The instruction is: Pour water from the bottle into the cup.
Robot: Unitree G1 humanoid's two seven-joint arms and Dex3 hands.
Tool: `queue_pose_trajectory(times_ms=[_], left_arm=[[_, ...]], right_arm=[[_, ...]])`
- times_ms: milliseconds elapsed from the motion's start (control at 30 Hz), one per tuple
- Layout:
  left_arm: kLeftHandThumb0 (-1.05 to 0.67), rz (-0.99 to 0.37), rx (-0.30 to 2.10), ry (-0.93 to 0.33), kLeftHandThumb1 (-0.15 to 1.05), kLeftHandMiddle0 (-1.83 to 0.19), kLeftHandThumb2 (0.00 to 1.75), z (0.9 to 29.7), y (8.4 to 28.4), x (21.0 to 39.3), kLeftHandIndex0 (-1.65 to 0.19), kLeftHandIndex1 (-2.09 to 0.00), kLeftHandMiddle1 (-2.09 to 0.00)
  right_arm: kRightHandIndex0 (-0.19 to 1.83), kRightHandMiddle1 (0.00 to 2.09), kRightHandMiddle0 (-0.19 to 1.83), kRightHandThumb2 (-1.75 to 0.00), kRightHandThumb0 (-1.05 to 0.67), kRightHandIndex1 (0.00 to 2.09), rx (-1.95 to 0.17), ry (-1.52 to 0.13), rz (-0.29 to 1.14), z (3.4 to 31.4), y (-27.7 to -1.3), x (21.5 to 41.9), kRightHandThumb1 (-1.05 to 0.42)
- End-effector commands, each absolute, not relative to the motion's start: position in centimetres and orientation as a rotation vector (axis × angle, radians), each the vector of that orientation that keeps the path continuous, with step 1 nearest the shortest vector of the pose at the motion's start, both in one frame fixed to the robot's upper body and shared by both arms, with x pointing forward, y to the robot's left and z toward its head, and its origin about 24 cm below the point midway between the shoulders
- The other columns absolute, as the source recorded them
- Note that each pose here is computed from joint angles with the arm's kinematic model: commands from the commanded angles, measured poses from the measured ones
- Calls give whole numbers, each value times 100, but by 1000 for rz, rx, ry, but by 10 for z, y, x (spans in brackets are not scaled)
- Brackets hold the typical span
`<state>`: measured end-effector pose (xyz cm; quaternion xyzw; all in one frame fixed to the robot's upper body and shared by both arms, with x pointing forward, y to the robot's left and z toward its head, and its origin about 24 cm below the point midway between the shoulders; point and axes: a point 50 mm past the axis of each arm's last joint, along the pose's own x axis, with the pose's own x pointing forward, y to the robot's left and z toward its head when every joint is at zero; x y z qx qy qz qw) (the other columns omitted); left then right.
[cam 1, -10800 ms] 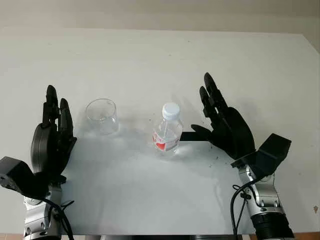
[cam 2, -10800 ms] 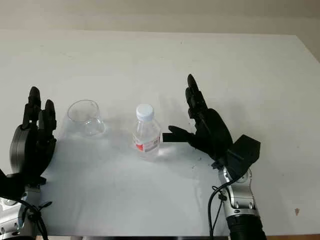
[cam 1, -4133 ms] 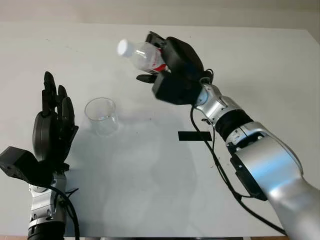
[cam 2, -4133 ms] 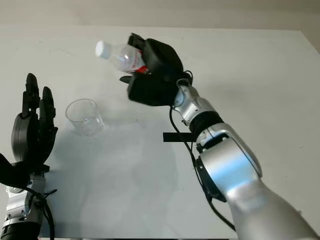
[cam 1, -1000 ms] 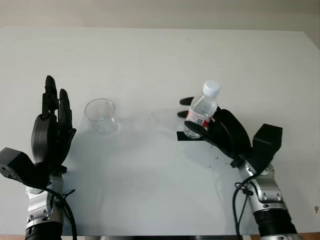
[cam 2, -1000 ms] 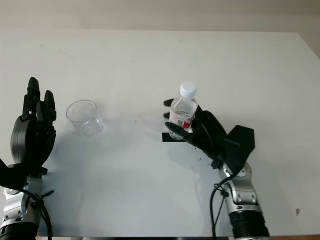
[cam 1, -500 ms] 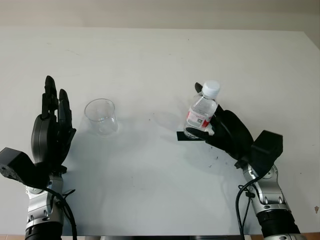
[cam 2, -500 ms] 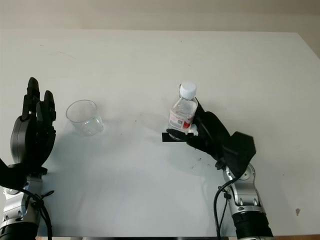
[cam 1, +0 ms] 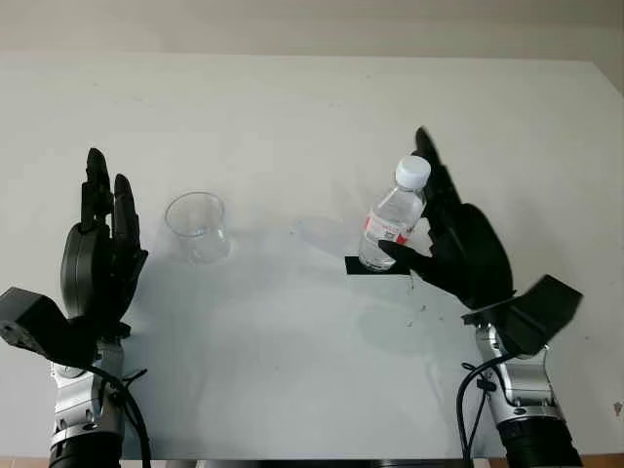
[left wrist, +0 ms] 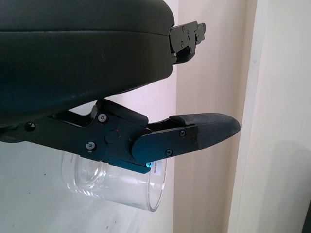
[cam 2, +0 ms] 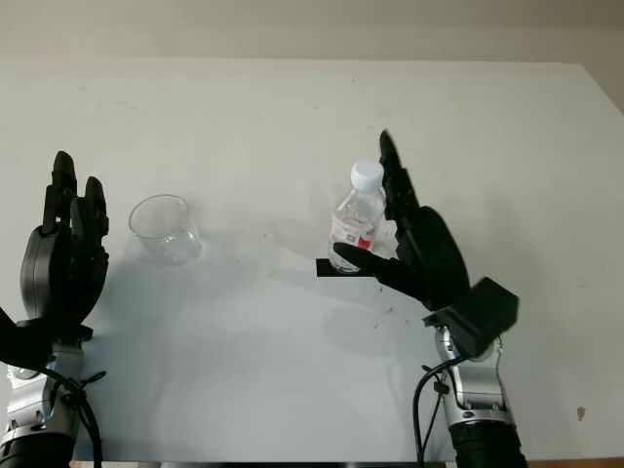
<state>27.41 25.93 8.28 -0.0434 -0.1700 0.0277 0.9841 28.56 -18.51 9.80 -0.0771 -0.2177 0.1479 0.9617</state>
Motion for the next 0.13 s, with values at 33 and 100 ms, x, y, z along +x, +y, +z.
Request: queue_pose_trajectory(times_ms=[33,100], left_arm=[[-73,57,-98,-313,105,19,58,73,259,271,19,0,0],[-73,58,-98,-314,105,19,58,73,260,271,19,0,0]], right_arm=[[-19,0,-19,-5,-82,0,-150,-415,300,94,-189,281,-94],[-19,0,-19,-5,-82,0,-146,-391,314,91,-189,280,-94]])
